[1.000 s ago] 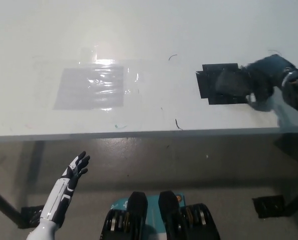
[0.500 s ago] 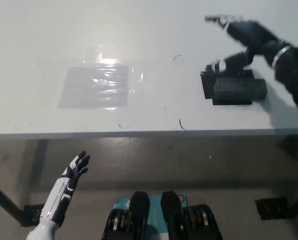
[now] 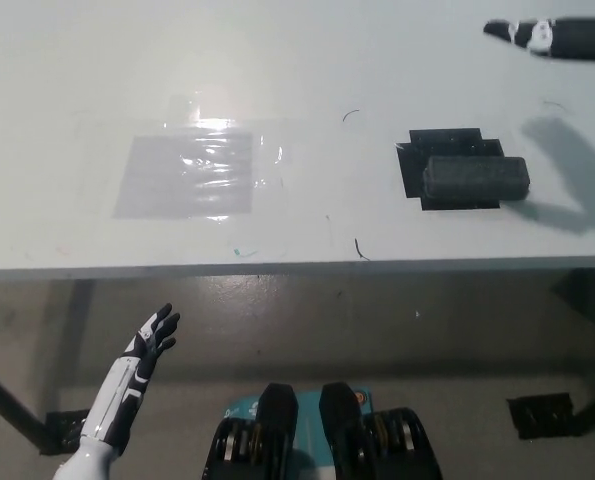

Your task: A whiteboard eraser is kept on the black marked spot on the table infront of the robot and the robot uses its right hand to swipe it back and forth on the table twice to clean it

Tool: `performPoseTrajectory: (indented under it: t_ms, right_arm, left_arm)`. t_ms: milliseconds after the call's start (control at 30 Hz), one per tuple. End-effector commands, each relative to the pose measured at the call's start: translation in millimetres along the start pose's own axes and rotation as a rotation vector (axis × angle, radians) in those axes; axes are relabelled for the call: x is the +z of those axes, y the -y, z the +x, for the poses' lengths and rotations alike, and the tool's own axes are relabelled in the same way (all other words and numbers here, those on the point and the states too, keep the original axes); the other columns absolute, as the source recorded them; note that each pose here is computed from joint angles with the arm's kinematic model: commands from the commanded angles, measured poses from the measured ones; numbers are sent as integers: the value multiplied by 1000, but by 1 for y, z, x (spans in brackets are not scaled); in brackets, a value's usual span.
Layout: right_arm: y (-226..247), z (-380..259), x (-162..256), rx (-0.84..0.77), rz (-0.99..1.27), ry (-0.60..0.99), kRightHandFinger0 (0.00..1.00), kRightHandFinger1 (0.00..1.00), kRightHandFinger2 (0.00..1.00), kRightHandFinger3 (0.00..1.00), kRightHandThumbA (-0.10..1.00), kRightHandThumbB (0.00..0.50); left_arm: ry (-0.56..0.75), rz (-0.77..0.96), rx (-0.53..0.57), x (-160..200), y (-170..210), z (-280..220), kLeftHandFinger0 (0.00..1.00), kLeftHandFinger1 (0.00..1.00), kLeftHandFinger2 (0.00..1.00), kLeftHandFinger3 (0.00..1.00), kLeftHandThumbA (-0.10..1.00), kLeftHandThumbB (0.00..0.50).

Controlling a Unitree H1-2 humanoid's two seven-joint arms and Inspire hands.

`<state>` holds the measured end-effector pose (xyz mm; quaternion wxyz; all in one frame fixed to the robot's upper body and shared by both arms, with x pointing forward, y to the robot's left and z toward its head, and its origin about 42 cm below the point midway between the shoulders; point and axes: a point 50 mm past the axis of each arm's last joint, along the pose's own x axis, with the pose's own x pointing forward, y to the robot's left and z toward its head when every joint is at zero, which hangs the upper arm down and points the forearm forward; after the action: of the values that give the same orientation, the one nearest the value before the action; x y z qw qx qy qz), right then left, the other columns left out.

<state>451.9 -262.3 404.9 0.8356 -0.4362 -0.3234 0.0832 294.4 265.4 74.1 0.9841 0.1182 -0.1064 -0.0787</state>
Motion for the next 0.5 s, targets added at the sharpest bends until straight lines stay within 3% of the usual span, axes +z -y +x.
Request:
performPoseTrajectory:
  t_ms: [0,33,67,100,133,167,233,267,333,400,433,467]
  right_arm:
    - [23,-189,188,-746,93,771,1000,1000,1000,1000,739,275]
    - [-16,-207,200,-785,170,736,1000,1000,1000,1000,736,364]
    - [-37,-218,209,-793,210,680,1000,1000,1000,1000,742,343]
    - [-46,-224,212,-790,231,625,1000,1000,1000,1000,920,296]
    - [-63,-233,217,-783,289,517,1000,1000,1000,1000,1000,416]
    - [-70,-236,219,-779,318,472,1000,1000,1000,1000,1000,446]
    - [-107,-250,233,-783,406,243,1000,1000,1000,1000,1000,260]
    - [-130,-252,227,-726,468,224,1000,1000,1000,1000,1000,168]
    - [-156,-253,204,-612,518,160,1000,1000,1000,1000,1000,212]
    - [-166,-252,172,-492,460,124,1000,1000,1000,1000,1000,180]
    - [-179,-250,132,-379,444,77,1000,1000,1000,1000,1000,175]
    - [-184,-250,123,-367,445,52,1000,1000,1000,1000,1000,186]
  left_arm:
    - [94,17,-6,16,-8,13,1000,1000,1000,1000,1000,375]
    - [92,18,-4,15,-6,12,1000,1000,1000,1000,1000,369]
    - [85,12,-4,15,-4,10,1000,1000,1000,1000,1000,375]
    - [83,6,-6,14,-3,8,1000,1000,1000,1000,1000,372]
    - [81,-4,-11,14,-3,6,1000,1000,1000,1000,1000,374]
    - [81,-8,-13,14,-2,5,1000,1000,1000,1000,1000,374]
    - [88,-5,-14,15,-5,7,1000,1000,1000,1000,1000,390]
    - [91,-2,-12,15,-6,9,1000,1000,1000,1000,1000,398]
    - [91,-10,-10,15,-7,11,1000,1000,1000,1000,1000,413]
    - [89,-19,-13,14,-4,12,1000,1000,1000,1000,1000,420]
    - [86,-21,-16,13,-2,11,1000,1000,1000,1000,1000,411]
    - [85,-21,-15,13,-1,10,1000,1000,1000,1000,1000,409]
